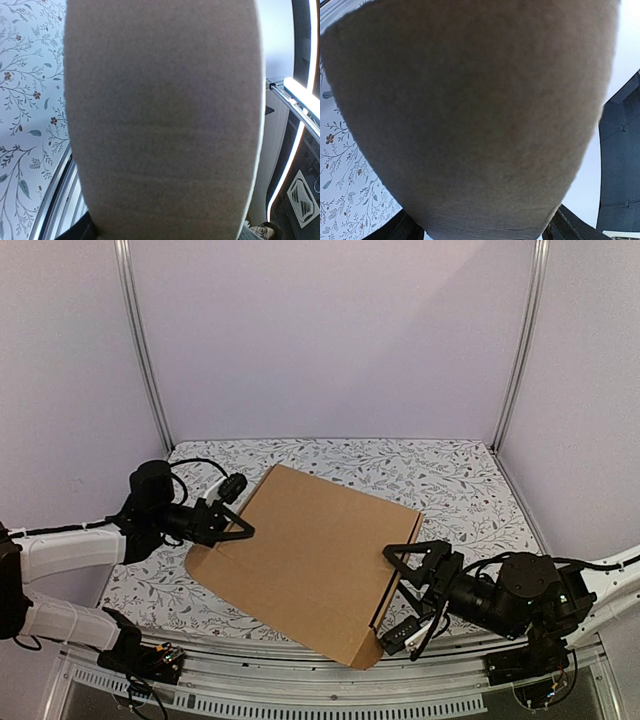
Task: Fold the paper box
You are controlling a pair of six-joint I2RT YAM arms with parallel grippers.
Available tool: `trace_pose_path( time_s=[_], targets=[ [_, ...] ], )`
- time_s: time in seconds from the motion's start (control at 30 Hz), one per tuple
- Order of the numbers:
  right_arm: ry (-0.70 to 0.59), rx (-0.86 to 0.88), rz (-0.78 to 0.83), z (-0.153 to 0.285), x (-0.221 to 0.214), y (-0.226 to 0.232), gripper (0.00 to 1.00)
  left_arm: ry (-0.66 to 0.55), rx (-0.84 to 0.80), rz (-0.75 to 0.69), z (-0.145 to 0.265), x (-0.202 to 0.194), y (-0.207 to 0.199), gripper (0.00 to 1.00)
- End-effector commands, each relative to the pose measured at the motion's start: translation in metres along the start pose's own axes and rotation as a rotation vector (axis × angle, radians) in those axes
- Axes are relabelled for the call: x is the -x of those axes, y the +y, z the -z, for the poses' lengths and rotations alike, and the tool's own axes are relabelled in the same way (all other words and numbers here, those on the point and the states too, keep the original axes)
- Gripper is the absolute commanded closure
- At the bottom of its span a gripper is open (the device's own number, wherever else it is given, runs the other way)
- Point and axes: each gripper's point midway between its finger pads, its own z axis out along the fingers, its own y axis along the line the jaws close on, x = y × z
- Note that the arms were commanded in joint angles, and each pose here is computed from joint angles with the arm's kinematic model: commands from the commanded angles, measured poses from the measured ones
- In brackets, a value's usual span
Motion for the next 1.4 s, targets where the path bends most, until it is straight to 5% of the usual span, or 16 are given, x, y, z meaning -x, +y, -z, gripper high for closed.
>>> trace_pose_path(
  time_s=[0.0,0.37,0.5,0.83,1.37],
  targets=[
    [0.011,-0.01,0.028,0.006,-0.003,-0.003,0.21,0.073,-0.019,0.01,-0.005,-0.012,-0.001,0.65],
    [0.003,-0.028,0.011,0.01,-0.003,-0.008,0.45,0.083,-0.004,0.026,-0.009,-0.014,0.006,0.64],
    [0.001,-0.037,-0.005,0.01,-0.002,-0.01,0.5,0.084,0.011,0.031,-0.01,-0.014,0.009,0.53],
    [0.017,-0.007,-0.155,0.011,-0.005,-0.014,0.55,0.028,0.14,-0.084,0.0,-0.009,0.001,0.01],
    [0.006,0.243,-0.512,0.011,0.007,0.025,0.59,-0.224,0.631,-0.188,0.06,0.021,0.026,0.01]
  ],
)
